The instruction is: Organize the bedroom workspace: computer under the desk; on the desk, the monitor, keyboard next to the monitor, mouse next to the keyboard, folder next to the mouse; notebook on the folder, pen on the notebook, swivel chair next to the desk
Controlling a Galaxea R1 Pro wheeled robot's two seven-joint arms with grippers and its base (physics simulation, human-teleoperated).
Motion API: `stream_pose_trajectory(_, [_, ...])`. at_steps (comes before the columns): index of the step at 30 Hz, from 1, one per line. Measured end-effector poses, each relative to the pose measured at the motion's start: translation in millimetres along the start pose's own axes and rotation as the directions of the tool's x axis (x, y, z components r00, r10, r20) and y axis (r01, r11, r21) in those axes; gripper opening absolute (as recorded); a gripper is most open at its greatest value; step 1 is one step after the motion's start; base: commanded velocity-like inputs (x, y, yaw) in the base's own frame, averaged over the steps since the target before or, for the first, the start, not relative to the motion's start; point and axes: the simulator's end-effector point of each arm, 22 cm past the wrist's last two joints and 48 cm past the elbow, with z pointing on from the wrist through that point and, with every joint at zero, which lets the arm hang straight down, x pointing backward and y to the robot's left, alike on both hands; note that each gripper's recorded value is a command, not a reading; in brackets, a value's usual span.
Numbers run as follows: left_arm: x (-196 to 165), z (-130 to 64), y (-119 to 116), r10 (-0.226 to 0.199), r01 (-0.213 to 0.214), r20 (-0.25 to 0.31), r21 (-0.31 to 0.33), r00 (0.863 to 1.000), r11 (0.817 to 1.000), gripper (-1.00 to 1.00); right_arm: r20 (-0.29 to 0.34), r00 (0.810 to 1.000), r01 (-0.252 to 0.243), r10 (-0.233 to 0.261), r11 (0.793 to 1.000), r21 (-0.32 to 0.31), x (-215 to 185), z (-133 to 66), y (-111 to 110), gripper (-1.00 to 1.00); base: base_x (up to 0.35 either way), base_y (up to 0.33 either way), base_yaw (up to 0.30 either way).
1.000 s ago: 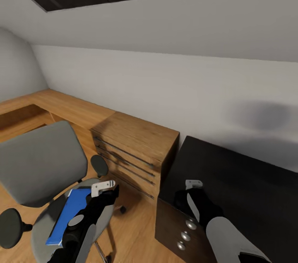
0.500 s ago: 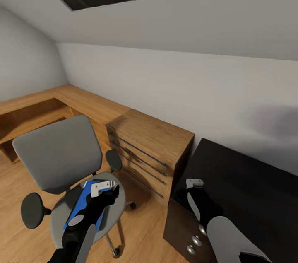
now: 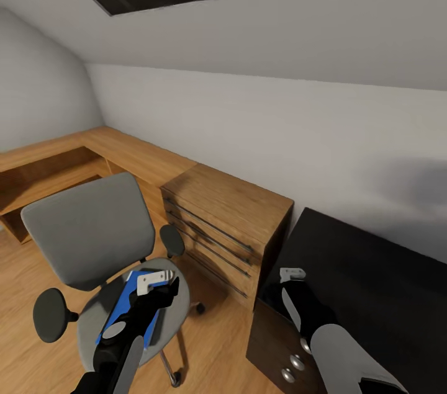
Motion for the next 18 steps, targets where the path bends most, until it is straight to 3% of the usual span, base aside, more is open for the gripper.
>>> stream_pose_trajectory(18, [0.0,0.0,-0.1,0.000,0.000,0.000,0.000,1.000,1.000,1.00,-0.001,1.000,-0.001,0.001,1.000,0.001,0.1,-0.1,0.0,-1.00,0.000,0.000,0.000])
